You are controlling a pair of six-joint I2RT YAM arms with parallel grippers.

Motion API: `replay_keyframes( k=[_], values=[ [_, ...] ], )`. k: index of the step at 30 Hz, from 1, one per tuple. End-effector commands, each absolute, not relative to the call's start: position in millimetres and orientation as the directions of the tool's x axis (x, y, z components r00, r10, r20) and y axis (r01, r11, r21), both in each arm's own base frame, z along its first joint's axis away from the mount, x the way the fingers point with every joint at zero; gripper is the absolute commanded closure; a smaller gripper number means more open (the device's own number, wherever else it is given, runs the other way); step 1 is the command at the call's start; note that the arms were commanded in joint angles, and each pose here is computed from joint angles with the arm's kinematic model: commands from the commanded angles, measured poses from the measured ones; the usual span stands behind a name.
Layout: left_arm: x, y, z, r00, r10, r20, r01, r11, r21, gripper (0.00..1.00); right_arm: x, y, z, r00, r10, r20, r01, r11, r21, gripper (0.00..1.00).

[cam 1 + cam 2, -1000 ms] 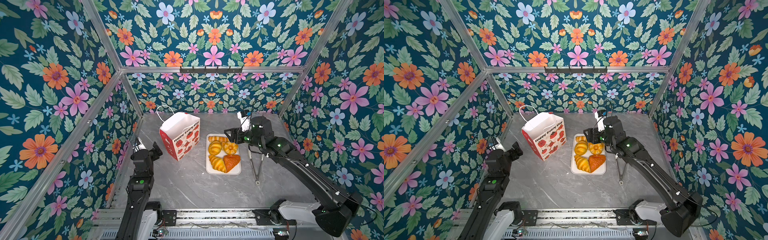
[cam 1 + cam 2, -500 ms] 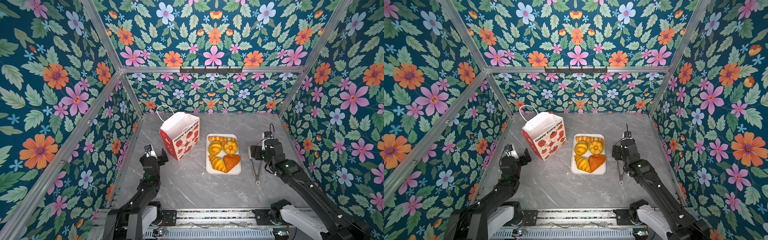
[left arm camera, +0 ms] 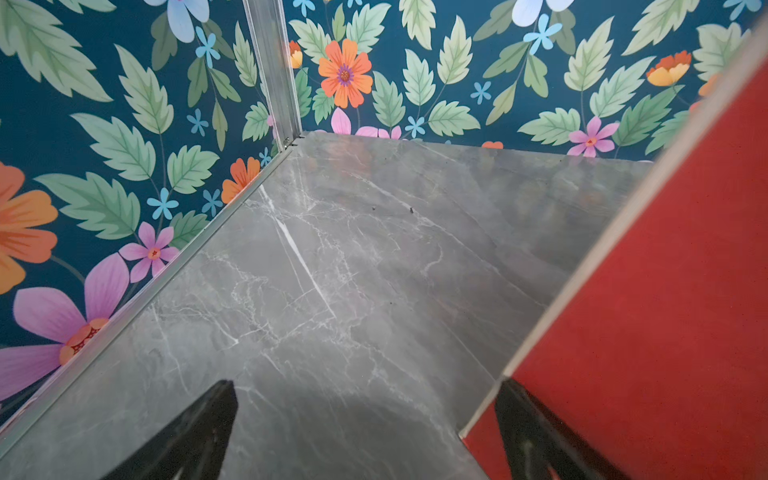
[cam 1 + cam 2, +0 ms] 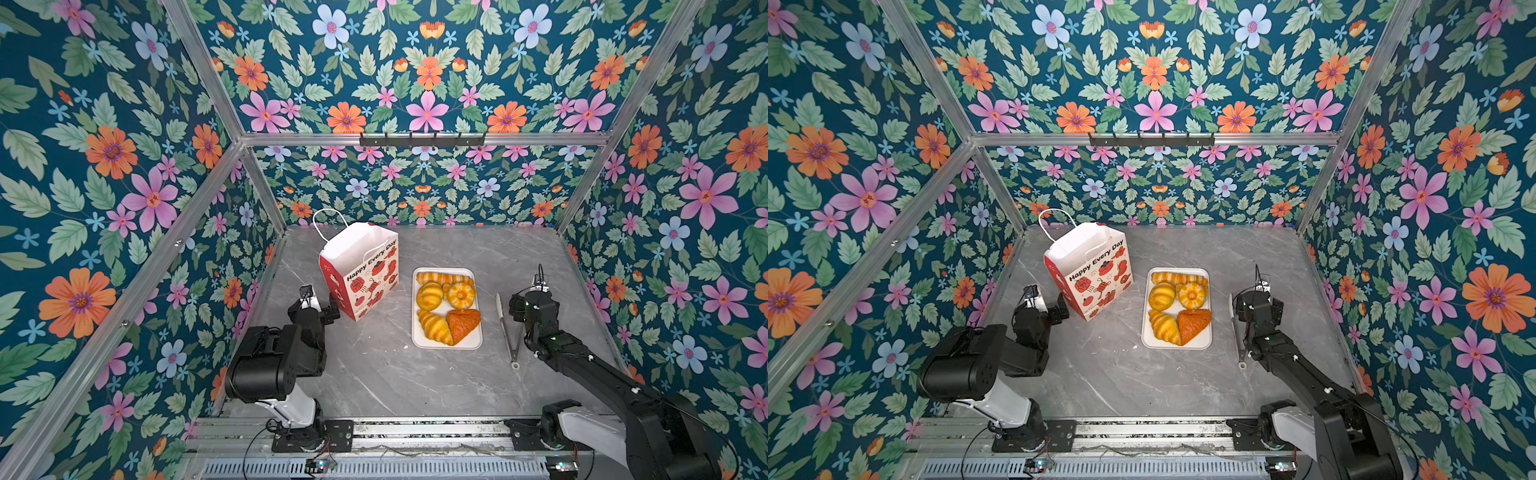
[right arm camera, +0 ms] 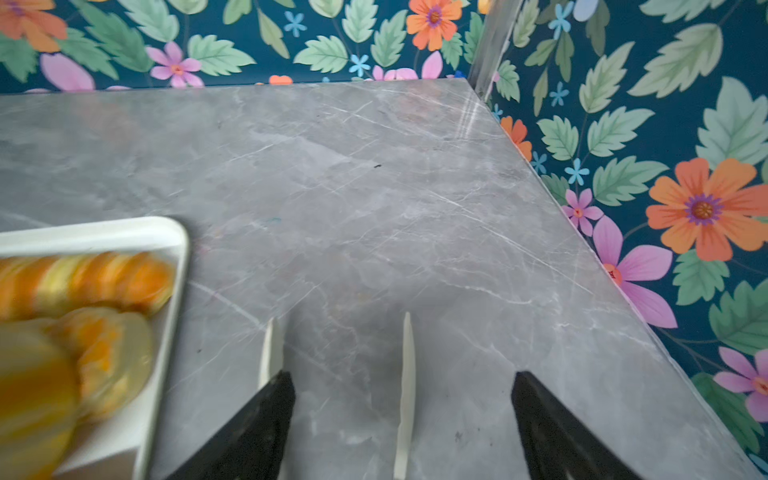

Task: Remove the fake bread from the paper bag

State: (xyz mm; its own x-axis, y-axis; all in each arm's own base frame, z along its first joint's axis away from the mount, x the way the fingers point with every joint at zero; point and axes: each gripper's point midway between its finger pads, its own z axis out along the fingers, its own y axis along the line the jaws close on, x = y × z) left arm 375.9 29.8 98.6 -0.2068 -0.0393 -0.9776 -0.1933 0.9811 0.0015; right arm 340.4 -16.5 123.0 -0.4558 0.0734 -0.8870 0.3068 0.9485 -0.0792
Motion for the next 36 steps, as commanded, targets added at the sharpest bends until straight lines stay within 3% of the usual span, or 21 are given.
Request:
replay_keyframes(
  k=[1, 9, 20, 23, 25, 27, 36],
  values=[
    [386, 26, 116, -0.144, -0.011, -0.99, -0.165, 0.986, 0.013, 0.0, 360, -27, 136, -0.357, 0.094, -0.929, 0.323, 0.946, -0.028, 0.17],
    [386, 26, 115, -0.152, -0.012, -0.988, -0.167, 0.986, 0.014, 0.0, 379, -41, 104, -0.372, 0.127, -0.919, 0.305, 0.952, 0.008, 0.19],
    [386, 28, 115, -0.152, -0.015, -0.988, -0.18, 0.984, 0.013, 0.0, 373, -40, 105, -0.328, 0.138, -0.935, 0.274, 0.961, 0.045, 0.18],
    [386, 29, 115, -0.151, -0.015, -0.988, -0.18, 0.983, 0.013, 0.0, 373, -38, 108, -0.223, 0.101, -0.97, 0.251, 0.967, 0.043, 0.06],
    [386, 28, 115, -0.153, -0.014, -0.988, -0.179, 0.984, 0.014, 0.0, 369, -36, 99, -0.302, 0.131, -0.944, 0.26, 0.964, 0.051, 0.04],
    [386, 28, 115, -0.152, -0.013, -0.988, -0.18, 0.984, 0.015, 0.0, 372, -37, 102, -0.267, 0.104, -0.958, 0.254, 0.967, 0.034, 0.01],
    [388, 28, 114, -0.161, -0.01, -0.987, -0.182, 0.983, 0.02, 0.0, 370, -36, 99, -0.297, 0.124, -0.947, 0.257, 0.965, 0.046, 0.01]
  ],
)
